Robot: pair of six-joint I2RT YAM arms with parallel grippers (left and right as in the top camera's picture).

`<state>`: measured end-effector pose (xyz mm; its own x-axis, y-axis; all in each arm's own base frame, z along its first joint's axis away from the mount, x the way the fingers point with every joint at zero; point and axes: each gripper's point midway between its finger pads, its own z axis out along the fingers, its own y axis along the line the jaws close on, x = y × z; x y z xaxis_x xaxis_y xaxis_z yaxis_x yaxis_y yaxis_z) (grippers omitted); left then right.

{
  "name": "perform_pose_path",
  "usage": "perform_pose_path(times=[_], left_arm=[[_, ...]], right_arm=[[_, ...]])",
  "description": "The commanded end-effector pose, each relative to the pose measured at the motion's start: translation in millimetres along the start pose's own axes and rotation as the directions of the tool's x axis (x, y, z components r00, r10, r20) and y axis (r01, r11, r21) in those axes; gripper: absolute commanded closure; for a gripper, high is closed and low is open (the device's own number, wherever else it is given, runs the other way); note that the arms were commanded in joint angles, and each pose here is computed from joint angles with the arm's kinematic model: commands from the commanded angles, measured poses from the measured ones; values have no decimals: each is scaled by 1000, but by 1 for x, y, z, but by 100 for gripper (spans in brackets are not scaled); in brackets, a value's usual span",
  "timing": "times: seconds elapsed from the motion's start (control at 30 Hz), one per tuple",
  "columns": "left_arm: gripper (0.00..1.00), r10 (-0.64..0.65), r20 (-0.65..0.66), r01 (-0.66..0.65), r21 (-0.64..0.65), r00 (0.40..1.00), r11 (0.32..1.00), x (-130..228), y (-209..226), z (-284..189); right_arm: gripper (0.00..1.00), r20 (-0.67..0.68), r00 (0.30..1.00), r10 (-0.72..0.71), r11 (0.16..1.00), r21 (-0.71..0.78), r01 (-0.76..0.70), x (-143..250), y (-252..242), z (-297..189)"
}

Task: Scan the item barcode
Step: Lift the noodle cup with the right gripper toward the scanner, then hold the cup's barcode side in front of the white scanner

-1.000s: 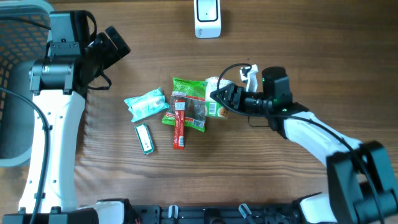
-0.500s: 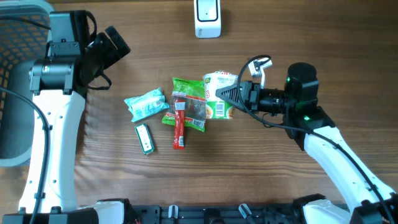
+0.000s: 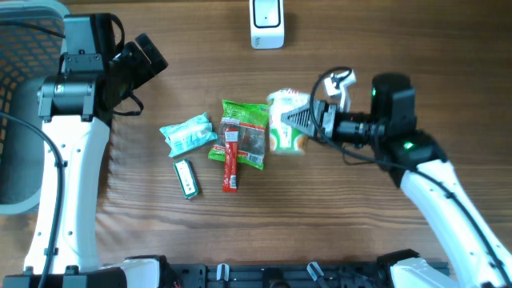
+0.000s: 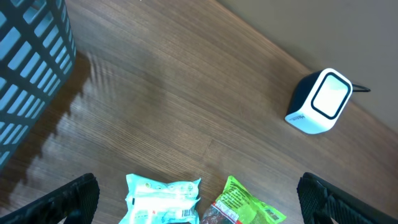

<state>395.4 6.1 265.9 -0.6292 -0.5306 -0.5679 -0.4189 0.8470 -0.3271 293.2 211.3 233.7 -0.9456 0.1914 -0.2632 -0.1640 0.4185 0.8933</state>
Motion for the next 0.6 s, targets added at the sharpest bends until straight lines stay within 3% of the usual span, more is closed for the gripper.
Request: perform_pose_path(times=[0.0,0.2,0.4,0.57], left_arm=[[0,14,30,-15,19,999,1000,-8,-3,-11],[0,14,30,-15,19,999,1000,-8,-3,-11],[0,14,30,-15,19,999,1000,-8,-3,-11],[0,14,30,-15,19,999,1000,-8,-3,-11]], right_arm=[[18,171,913,-371,922,188,339,-56,56,-32],[22,171,834,-525,825,343,449,-95,102,-54],[28,49,784,-618,711,461,532,-147,116,-27],[28,-43,644,-764,481,627,612,-190,116,17]])
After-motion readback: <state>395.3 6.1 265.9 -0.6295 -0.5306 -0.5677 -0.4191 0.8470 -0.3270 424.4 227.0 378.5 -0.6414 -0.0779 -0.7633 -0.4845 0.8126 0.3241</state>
